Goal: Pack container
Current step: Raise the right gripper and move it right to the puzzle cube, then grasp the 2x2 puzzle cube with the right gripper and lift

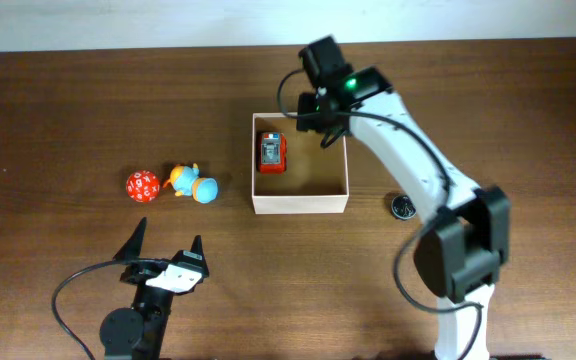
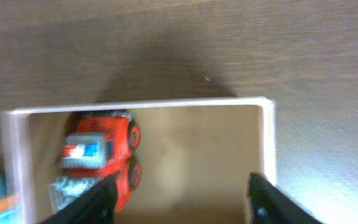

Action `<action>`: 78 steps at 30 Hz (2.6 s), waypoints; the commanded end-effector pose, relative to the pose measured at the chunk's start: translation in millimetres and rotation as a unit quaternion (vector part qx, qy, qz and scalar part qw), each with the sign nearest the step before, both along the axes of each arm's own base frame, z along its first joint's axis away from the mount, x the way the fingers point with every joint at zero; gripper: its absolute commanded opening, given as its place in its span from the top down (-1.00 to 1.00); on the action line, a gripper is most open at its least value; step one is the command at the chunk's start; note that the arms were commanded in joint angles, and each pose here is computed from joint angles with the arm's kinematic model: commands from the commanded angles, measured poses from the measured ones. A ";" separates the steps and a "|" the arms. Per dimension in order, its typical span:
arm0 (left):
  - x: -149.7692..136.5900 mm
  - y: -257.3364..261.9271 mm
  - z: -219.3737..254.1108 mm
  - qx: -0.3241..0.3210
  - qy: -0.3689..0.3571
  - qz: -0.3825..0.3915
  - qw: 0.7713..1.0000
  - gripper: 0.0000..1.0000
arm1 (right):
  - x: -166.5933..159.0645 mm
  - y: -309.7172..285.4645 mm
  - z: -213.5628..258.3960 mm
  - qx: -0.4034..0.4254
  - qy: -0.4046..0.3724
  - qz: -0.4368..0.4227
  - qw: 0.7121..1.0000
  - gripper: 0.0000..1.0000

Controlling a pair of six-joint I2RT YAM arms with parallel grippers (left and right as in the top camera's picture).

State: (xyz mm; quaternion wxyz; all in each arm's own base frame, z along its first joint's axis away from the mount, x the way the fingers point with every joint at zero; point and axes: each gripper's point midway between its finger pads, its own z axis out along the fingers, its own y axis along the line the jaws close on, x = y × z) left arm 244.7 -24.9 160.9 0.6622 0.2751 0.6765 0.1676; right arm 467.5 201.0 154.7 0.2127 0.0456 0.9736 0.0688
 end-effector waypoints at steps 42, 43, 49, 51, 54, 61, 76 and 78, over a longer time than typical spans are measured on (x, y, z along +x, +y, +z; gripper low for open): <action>0.1 2.7 -1.1 -0.003 -0.001 0.007 1.000 -0.98 | -132.5 -260.5 -53.1 -0.018 0.152 -0.231 0.961 -0.69; 0.1 2.7 -1.1 -0.003 -0.001 0.007 1.000 -0.99 | -137.3 -264.5 -61.7 -0.016 0.158 -0.237 0.959 -0.69; 0.1 2.7 -1.1 -0.003 -0.001 0.007 1.000 -0.99 | -152.1 -272.7 -93.3 0.009 0.170 -0.210 0.963 -0.77; 0.1 2.7 -1.1 -0.003 -0.001 0.007 1.000 -0.98 | -153.7 -275.4 -98.2 0.009 0.169 -0.205 0.964 -0.82; 0.1 2.7 -1.1 -0.003 -0.001 0.007 1.000 -0.99 | -152.1 -277.7 -101.8 0.005 0.162 -0.195 0.967 -0.89; 0.1 2.7 -1.1 -0.003 -0.001 0.007 1.000 -0.98 | -138.8 -282.2 -110.5 0.000 0.128 -0.194 0.973 -0.91; 0.1 2.7 -1.1 -0.003 -0.001 0.007 1.000 -0.99 | -119.2 -292.8 -125.9 -0.015 0.088 -0.206 0.974 -0.68; 0.1 2.7 -1.1 -0.003 -0.001 0.007 1.000 -0.98 | -120.3 -292.3 -132.9 -0.014 0.097 -0.207 0.973 -0.58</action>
